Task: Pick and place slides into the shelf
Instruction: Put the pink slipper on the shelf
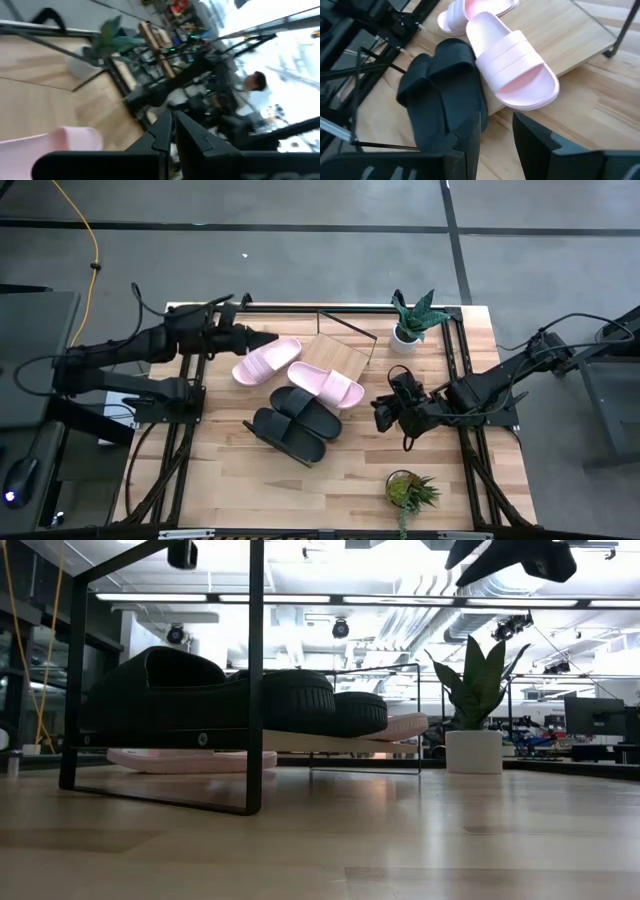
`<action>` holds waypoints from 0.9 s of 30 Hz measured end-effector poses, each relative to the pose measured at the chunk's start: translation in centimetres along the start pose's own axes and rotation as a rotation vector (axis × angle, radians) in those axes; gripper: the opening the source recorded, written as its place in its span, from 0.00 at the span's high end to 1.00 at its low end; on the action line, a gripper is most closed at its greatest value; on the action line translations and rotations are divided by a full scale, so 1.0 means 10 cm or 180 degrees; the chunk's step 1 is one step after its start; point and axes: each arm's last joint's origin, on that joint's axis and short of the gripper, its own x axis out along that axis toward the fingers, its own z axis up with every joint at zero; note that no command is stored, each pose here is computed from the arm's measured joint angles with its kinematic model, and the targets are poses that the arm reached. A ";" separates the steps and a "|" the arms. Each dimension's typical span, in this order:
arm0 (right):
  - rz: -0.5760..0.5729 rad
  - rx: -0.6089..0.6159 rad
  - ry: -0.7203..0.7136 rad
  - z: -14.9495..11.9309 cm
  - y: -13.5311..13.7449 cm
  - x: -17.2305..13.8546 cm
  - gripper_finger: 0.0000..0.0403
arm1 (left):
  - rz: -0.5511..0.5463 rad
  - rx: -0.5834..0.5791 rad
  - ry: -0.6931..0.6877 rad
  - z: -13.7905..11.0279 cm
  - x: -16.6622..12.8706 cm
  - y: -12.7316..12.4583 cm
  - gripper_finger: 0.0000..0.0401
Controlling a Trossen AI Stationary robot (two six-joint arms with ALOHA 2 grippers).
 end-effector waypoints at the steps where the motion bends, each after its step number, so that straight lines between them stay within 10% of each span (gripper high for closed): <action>1: -0.0027 -0.0018 -0.0006 0.00 -0.01 0.00 0.74 | 0.0059 0.0020 0.0022 0.01 0.01 0.03 0.96; 27: -0.0479 0.0622 -0.0057 0.26 -0.20 0.19 0.74 | 0.1246 0.0686 0.1759 0.27 -0.35 1.07 0.96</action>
